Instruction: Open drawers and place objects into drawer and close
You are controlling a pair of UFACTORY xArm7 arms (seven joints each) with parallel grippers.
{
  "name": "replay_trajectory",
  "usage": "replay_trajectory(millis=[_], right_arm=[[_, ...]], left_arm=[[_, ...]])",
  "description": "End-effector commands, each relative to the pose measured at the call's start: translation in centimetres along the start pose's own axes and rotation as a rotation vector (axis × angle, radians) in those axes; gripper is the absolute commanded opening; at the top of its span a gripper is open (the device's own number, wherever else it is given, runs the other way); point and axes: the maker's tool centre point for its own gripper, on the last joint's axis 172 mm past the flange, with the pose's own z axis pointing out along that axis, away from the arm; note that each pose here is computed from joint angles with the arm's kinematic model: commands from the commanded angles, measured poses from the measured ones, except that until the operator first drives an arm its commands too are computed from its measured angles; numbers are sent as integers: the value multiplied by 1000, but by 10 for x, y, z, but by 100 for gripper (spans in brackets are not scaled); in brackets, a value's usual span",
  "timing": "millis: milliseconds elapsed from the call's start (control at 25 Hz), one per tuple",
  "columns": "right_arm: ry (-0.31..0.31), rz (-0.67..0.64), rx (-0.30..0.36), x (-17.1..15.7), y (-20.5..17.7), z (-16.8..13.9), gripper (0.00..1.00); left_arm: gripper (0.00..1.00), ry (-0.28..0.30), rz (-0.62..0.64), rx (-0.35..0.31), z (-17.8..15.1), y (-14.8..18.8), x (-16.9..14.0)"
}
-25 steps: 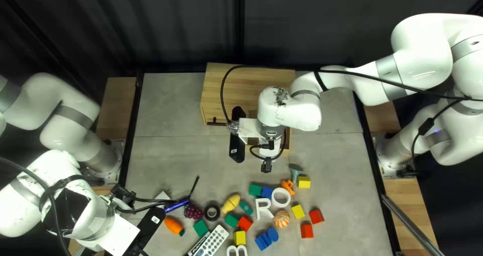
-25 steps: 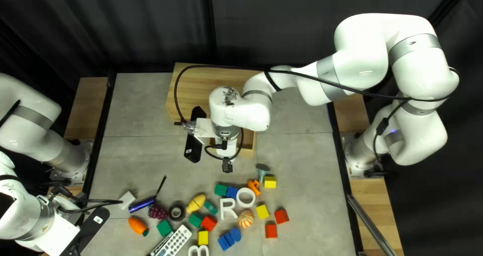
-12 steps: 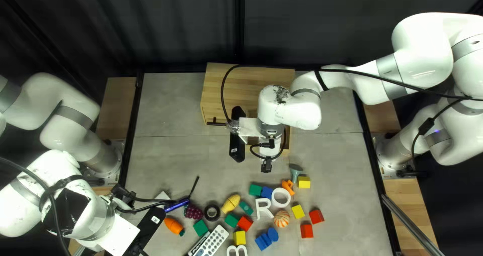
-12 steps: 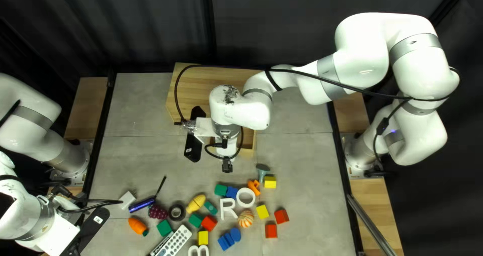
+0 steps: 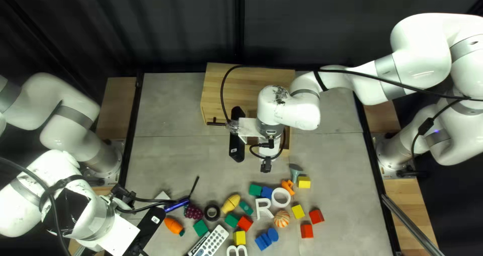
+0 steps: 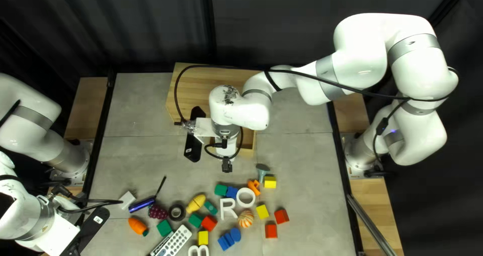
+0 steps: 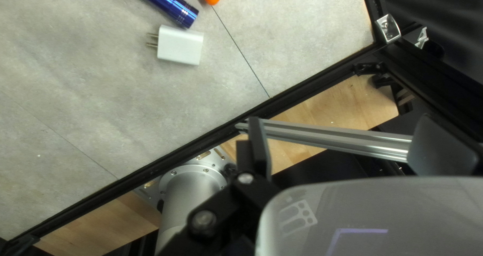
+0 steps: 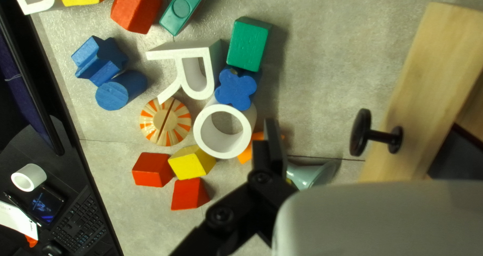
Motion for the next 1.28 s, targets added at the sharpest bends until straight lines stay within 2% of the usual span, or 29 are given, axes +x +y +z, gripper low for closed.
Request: replay_trajectory(millis=[40,680,1280], right_arm=[[-2,5,16,1,-1,2,100],[-1,13,63,2,-6,-3,100],[2,9,67,2,-7,-7,100]], left_arm=[[100,0,0,0,0,0,0],[100,0,0,0,0,0,0],[100,0,0,0,0,0,0]])
